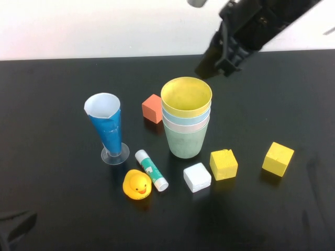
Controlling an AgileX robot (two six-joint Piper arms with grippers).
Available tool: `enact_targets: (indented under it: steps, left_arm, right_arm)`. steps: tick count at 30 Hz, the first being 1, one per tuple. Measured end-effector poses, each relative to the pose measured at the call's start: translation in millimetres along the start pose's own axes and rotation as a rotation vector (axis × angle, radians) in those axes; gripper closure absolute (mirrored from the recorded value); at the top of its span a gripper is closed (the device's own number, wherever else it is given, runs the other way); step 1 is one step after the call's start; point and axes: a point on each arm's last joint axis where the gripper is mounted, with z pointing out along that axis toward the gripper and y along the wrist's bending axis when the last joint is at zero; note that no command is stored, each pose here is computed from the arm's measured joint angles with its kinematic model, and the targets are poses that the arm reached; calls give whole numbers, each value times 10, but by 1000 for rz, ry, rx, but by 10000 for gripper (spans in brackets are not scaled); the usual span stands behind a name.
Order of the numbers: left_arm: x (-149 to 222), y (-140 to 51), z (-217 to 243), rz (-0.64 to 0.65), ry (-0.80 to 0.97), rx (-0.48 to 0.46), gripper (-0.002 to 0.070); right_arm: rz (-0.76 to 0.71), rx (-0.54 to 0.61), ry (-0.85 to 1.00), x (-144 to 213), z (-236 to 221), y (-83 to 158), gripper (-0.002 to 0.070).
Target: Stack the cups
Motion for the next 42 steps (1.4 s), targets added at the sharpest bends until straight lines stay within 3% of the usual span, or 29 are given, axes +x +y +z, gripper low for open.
enact_targets:
  steps: [6, 8, 13, 19, 24, 32, 42]
  left_arm:
    - [129, 68, -92, -50, -62, -36, 675]
    - [231, 100, -129, -85, -90, -47, 676]
    - [458, 183, -217, -168, -183, -79, 676]
    - [524, 263, -298, -139, -283, -137, 676]
    - [517, 268, -304, -132, -294, -142, 676]
    - [517, 269, -305, -130, -295, -143, 676]
    - [517, 270, -305, -131, -295, -144, 676]
  right_arm:
    - [-9, -110, -5, 336, -148, 403, 554]
    - [-19, -77, -68, 439, -252, 535, 572]
    - [-112, 167, -290, 750, -785, 932, 608]
    - [-150, 447, -538, 1255, -1283, 1383, 627]
    - [-160, 550, -656, 1692, -1457, 1713, 629]
    - [-163, 567, -680, 2138, -1353, 1948, 651]
    - [-134, 449, -579, 2300, -1091, 1987, 656]
